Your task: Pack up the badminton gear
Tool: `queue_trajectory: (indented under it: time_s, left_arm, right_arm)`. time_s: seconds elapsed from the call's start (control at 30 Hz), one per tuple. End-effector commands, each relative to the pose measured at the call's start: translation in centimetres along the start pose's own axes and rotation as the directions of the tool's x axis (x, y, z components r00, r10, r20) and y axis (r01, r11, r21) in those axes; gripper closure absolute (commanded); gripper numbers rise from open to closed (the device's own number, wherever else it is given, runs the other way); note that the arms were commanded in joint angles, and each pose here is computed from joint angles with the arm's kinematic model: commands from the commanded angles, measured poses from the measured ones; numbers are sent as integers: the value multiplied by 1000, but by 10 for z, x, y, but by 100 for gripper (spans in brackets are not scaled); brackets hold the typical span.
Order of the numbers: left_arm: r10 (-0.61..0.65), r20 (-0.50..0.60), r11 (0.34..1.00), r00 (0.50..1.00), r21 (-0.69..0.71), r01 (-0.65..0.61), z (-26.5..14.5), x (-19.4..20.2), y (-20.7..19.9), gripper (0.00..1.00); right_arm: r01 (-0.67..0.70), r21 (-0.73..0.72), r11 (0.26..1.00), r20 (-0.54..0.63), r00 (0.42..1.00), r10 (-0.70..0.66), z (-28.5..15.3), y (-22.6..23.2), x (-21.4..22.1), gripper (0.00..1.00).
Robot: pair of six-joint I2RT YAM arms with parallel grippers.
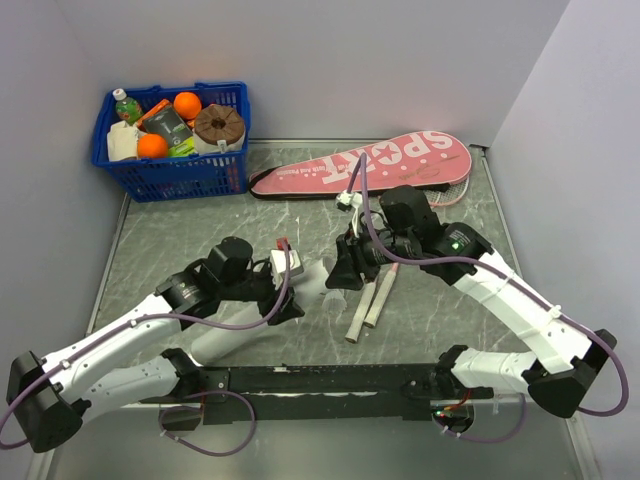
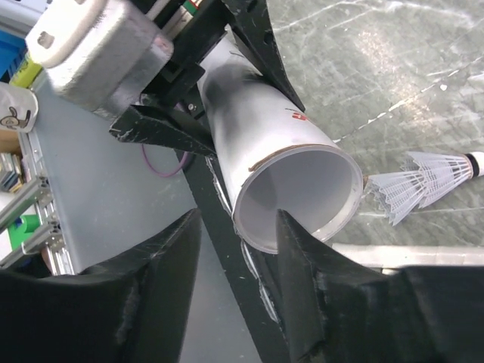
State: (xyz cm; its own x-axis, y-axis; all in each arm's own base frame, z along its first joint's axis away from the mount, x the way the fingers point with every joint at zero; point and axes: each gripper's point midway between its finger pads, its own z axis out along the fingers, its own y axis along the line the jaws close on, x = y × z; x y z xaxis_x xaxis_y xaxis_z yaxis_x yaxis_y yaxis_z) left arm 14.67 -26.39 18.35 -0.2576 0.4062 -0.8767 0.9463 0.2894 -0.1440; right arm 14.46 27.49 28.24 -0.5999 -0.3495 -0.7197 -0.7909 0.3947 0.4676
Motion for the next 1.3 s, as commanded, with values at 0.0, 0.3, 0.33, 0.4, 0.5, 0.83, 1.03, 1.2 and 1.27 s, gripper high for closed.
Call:
queue_trajectory:
  time_s: [0.0,0.3,0.33,0.4,0.5,0.83,1.03,1.2,1.27]
  left_arm:
    - [17,63,1000,998,2,-17,-1,-16,-2,99]
    - [35,83,999,996,-4,-35,-2,-17,-2,99]
    - [38,87,999,996,-5,-38,-3,-17,-2,99]
    - [43,95,999,995,-10,-42,-5,-18,-2,99]
    - [53,116,999,992,-14,-52,-7,-21,-4,99]
    - [77,167,997,983,-26,-73,-14,-26,-6,99]
    - [87,210,996,974,-41,-80,-19,-29,-8,99]
    - [90,219,996,971,-35,-84,-19,-29,-10,99]
    - [91,216,996,972,-39,-84,-19,-28,-9,99]
  right_arm:
    - [58,-50,997,47,997,-56,-2,12,-14,53]
    - [57,-176,983,63,997,-46,3,30,-14,73]
    - [57,-182,982,62,997,-46,3,31,-14,74]
    - [53,-191,980,58,997,-43,3,32,-14,78]
    - [54,-207,977,55,998,-43,3,35,-13,84]
    - [61,-307,950,72,997,-40,-2,52,-9,100]
    - [106,-293,950,119,990,-74,-20,60,-11,100]
    - [104,-256,961,124,989,-74,-27,56,-9,100]
    - [107,-251,962,128,989,-77,-29,55,-8,100]
